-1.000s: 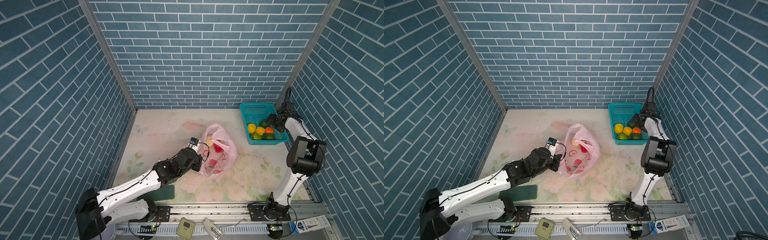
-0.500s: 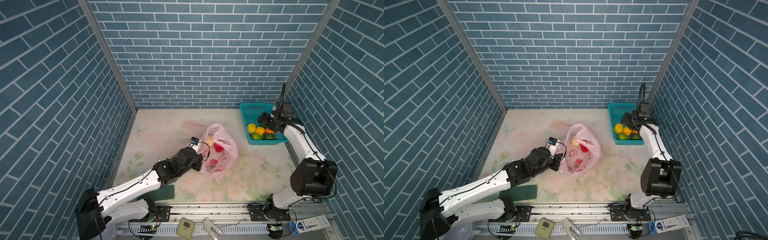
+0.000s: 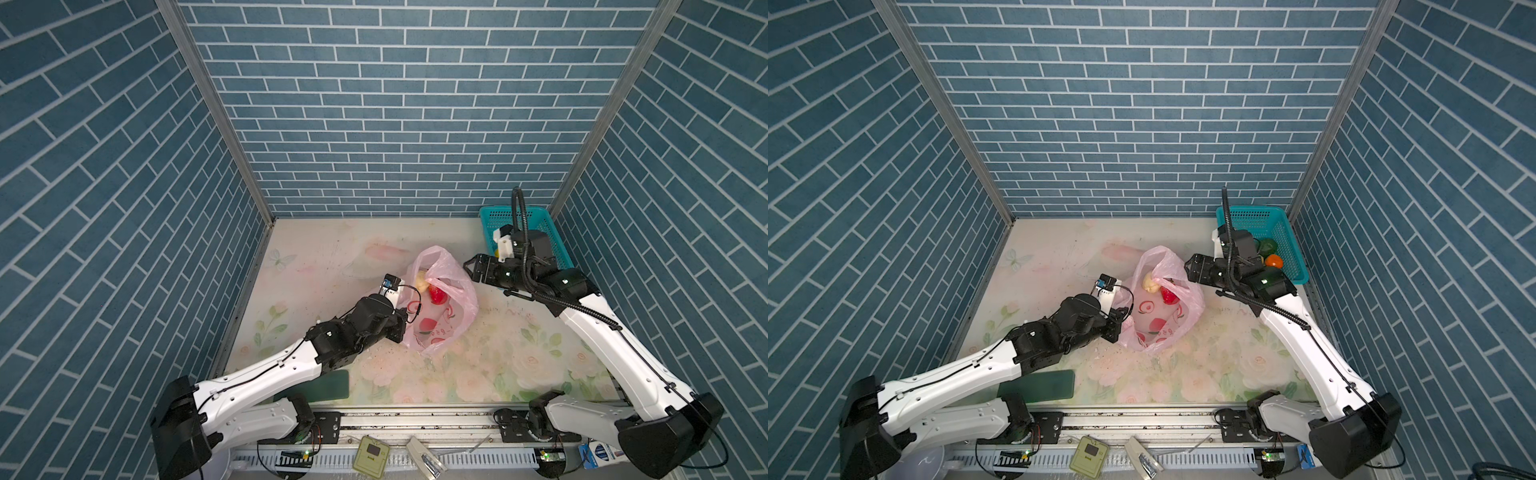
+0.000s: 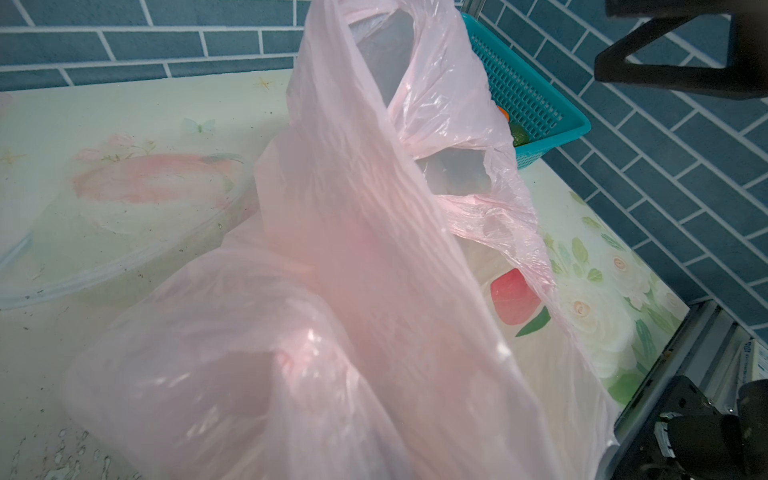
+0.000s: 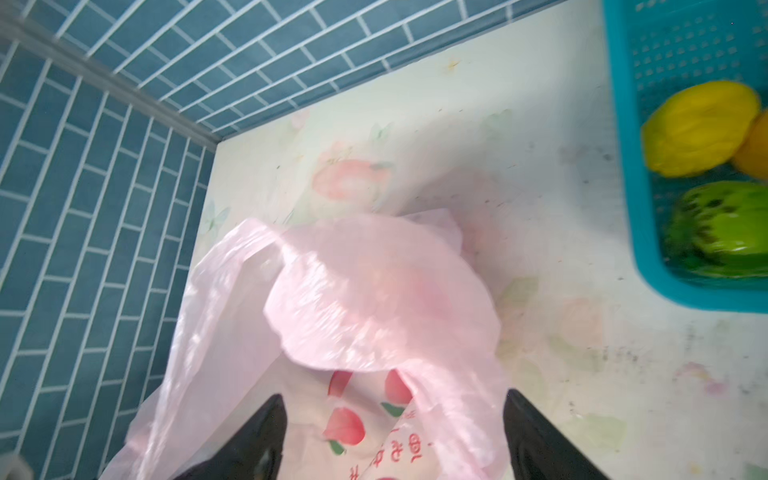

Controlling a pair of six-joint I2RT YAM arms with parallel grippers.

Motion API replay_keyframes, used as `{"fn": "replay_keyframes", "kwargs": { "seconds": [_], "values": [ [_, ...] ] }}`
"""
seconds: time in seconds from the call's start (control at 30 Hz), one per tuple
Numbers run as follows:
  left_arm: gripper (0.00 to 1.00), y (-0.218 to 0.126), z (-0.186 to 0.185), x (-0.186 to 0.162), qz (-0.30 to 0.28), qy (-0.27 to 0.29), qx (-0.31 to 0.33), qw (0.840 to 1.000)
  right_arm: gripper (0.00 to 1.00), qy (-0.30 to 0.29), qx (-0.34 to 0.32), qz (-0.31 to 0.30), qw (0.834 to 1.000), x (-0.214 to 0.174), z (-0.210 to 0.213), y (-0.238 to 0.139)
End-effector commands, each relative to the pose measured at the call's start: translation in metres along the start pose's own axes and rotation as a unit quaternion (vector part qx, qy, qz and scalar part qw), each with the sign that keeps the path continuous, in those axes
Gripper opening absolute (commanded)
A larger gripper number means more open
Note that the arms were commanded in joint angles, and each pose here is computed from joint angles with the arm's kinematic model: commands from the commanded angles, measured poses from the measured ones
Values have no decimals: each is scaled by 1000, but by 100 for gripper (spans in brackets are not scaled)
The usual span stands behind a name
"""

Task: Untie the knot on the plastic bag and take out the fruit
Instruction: 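Move the right gripper back into the bag above the remaining fruit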

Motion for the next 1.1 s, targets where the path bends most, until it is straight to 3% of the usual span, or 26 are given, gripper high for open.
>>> {"fn": "replay_keyframes", "kwargs": {
  "seconds": [0.0,0.3,0.57,1.07],
  "values": [
    [0,3,1,-8,16,3,-5,1000,81,-13,3,37,999,-21,21,8],
    [0,5,0,-20,30,-13,-12,999,79,-66,28,93,993,-71,58,59],
    [0,7,-1,-30,30,-23,-9,999,78,-71,-12,121,990,-112,39,98],
    [0,4,-10,-12,-7,-25,-20,999,77,-93,-28,137,986,-153,32,137]
  ]
}}
Point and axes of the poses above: each gripper's point midway between its finger pads, its own y axis out along the fingers, its own z axis along the line the jaws close on, x = y × z, the point moved 7 cm from there along -y, back along the fingers, and after that the axes turned 4 degrees about -y, right-handed, at the moved point
